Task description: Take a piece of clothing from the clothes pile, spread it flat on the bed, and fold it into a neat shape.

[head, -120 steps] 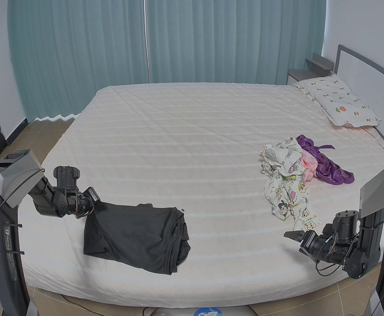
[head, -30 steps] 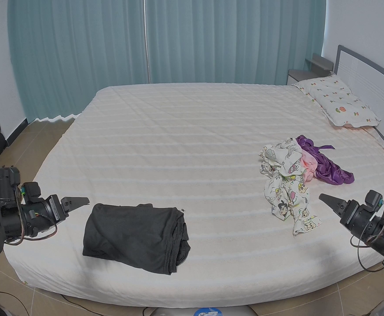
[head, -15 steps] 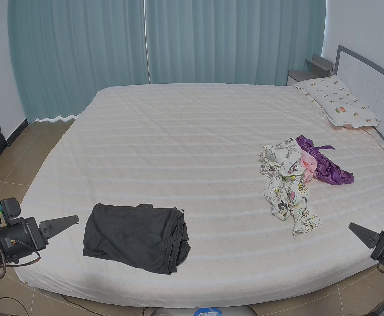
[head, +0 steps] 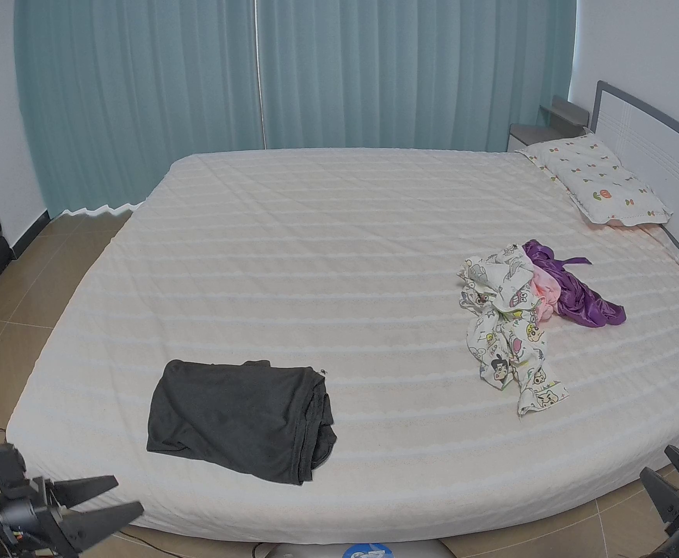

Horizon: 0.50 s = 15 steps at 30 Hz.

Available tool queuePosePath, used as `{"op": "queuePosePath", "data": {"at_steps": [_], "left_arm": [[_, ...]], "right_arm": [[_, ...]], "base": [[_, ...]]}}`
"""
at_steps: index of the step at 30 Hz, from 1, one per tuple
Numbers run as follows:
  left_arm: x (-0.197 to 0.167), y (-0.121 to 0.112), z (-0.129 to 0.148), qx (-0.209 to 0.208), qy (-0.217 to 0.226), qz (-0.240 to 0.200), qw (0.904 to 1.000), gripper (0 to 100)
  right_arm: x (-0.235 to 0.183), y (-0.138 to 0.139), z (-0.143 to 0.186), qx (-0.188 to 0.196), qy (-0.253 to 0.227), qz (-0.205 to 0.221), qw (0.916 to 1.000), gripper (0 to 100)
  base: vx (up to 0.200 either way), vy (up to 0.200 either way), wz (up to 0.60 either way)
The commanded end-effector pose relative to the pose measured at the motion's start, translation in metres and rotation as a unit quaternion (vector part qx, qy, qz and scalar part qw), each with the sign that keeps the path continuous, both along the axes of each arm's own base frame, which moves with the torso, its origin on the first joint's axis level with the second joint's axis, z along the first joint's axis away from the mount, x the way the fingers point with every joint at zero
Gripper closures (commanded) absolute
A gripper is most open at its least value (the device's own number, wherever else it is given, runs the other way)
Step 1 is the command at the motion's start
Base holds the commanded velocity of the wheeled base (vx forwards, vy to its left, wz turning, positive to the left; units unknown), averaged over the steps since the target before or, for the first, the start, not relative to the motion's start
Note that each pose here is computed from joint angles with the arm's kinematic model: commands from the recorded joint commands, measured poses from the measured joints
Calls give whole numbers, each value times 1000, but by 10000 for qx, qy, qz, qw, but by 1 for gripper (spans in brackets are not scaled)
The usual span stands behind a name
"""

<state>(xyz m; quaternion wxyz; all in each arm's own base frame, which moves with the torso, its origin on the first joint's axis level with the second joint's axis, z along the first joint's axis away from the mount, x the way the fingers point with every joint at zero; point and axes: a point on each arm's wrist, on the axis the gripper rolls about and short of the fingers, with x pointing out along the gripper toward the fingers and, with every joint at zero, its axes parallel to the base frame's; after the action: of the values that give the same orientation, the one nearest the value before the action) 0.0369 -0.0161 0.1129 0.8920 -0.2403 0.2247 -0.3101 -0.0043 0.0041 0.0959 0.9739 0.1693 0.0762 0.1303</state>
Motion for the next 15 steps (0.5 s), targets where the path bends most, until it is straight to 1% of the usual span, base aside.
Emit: {"op": "queuePosePath", "data": {"at_steps": [1, 3, 4, 5, 6, 8, 9, 10, 12, 14, 15], "left_arm": [[-54, 4, -19, -157, -1123, -363, 9929, 0], [-60, 5, -20, -191, -1326, -274, 9906, 0], [-60, 5, -21, -136, -1384, -215, 9900, 0], [-59, 6, -22, -31, -1466, 30, 9892, 0], [-58, 6, -22, 93, -1510, 302, 9880, 0], [-57, 8, -24, 392, -1635, 789, 9826, 0], [-56, 10, -24, 673, -1761, 1074, 9762, 0], [-55, 11, -25, 955, -1872, 1286, 9692, 0], [-53, 13, -29, 1444, -1968, 1790, 9531, 0], [-52, 17, -28, 1835, -2060, 2537, 9271, 0], [-52, 17, -28, 1910, -2052, 2661, 9223, 0]], "right_arm": [[-20, 0, -12, -516, -885, -326, 9942, 0], [-20, 0, -13, -785, -986, -365, 9914, 0], [-20, 0, -13, -927, -1018, -383, 9897, 0], [-20, 0, -13, -1275, -1093, -370, 9851, 0], [-20, 0, -13, -1534, -1151, -376, 9807, 0], [-19, 0, -14, -1937, -1230, -351, 9727, 0], [-19, 0, -15, -2102, -1273, -321, 9688, 0], [-19, 0, -15, -2174, -1290, -318, 9670, 0], [-20, 0, -15, -2173, -1254, -366, 9673, 0], [-19, -1, -15, -2119, -1210, -503, 9685, 0], [-19, -1, -15, -2072, -1192, -574, 9693, 0]], "base": [[0, 0, 0], [0, 0, 0], [0, 0, 0], [0, 0, 0], [0, 0, 0], [0, 0, 0], [0, 0, 0], [0, 0, 0], [0, 0, 0], [0, 0, 0], [0, 0, 0]]}}
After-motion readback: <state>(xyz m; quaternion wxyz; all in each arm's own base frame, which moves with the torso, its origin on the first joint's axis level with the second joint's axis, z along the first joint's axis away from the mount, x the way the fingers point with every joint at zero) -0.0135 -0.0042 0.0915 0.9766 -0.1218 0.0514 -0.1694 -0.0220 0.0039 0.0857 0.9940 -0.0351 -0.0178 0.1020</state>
